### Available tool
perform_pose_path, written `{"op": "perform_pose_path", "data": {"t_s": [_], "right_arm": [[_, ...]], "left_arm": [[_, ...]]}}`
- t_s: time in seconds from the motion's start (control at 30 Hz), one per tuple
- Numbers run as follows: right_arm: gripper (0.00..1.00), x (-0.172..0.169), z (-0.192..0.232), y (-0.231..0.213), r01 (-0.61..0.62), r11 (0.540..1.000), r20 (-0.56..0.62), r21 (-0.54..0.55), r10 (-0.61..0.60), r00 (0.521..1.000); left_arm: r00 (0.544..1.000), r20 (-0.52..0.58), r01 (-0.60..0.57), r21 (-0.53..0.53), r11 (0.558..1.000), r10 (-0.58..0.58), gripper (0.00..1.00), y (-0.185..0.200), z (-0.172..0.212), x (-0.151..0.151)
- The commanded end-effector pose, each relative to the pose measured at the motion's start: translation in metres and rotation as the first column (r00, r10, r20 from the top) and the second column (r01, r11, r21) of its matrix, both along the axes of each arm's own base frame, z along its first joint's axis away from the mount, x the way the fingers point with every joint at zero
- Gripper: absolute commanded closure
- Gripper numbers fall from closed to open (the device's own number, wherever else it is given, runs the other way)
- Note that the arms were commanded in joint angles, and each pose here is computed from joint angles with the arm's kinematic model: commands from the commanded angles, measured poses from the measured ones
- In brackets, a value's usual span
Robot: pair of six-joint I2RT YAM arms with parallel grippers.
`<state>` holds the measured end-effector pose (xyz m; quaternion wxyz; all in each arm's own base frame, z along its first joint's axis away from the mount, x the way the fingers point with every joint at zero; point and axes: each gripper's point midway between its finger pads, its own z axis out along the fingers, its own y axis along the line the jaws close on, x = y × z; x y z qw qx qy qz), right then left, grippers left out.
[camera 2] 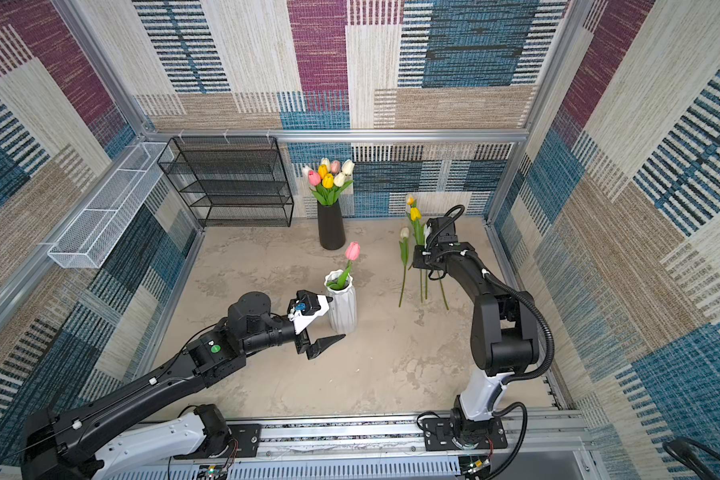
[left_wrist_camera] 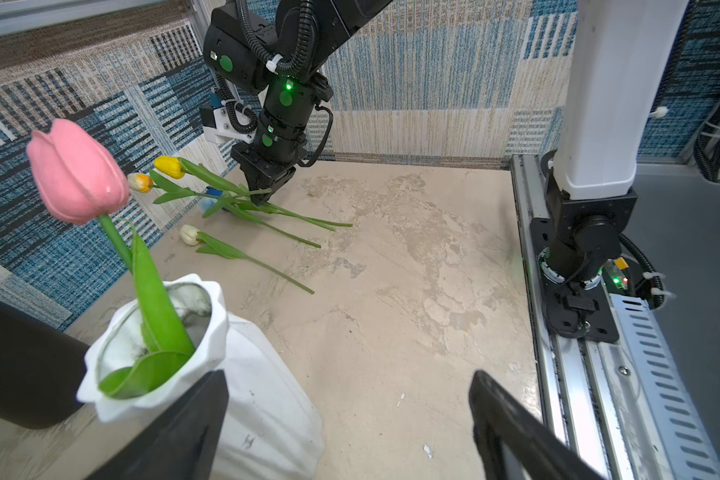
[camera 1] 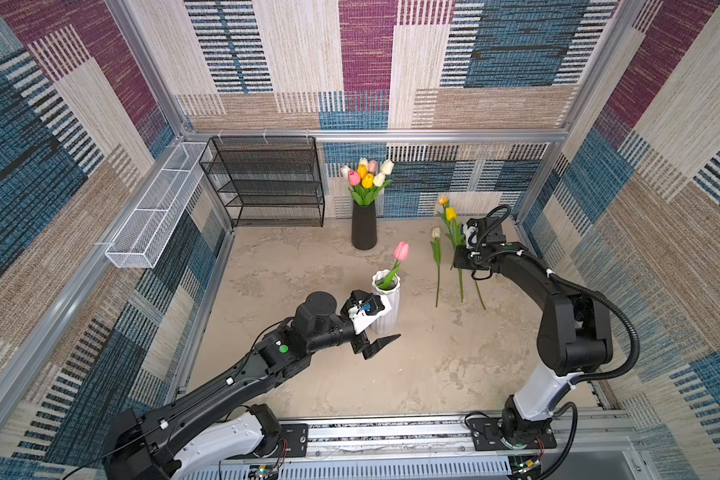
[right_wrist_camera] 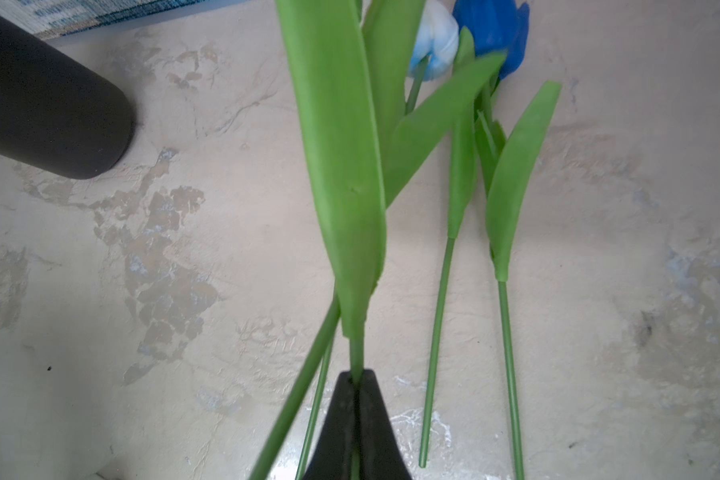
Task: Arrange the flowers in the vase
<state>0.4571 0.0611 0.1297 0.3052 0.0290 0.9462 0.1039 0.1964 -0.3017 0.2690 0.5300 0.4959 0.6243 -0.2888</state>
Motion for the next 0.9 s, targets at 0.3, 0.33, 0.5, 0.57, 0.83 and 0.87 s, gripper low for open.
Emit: {"op": "perform_pose_path", "data": {"t_s": [0.3,0.33,0.5,0.57,0.83,0.87], "right_arm": [[0.94,-0.052,-0.045,0.013,-0.054,0.996,-0.103,0.071,0.061,0.993],[0.91,-0.055,-0.047,0.014,-0.056,0.995,-0.11,0.078,0.065,0.992],[0.75,-0.06,-0.048,0.008,-0.033,0.998,-0.122,0.057,0.04,0.992],[0.75,-0.059,-0.043,0.006,-0.02,0.999,-0.111,0.051,0.025,0.993],[0.77,-0.06,-0.056,0.014,-0.019,0.996,-0.147,0.089,0.032,0.989],[0.77,-0.062,-0.06,0.014,-0.014,0.997,-0.153,0.082,0.026,0.988]], "left_arm": [[1.0,-0.006,-0.025,-0.036,0.999,0.025,0.06,-0.003,0.0,0.006],[1.0,-0.005,-0.022,-0.036,0.999,0.022,0.07,-0.005,-0.001,0.007],[1.0,-0.019,-0.012,-0.02,1.0,0.012,0.07,-0.01,-0.004,0.01],[1.0,-0.022,-0.008,-0.023,1.0,0.007,0.07,-0.012,-0.002,0.01],[1.0,-0.026,-0.018,-0.021,1.0,0.017,0.07,-0.011,-0.004,0.011],[1.0,-0.025,-0.02,-0.02,1.0,0.019,0.07,-0.011,-0.004,0.011]]}}
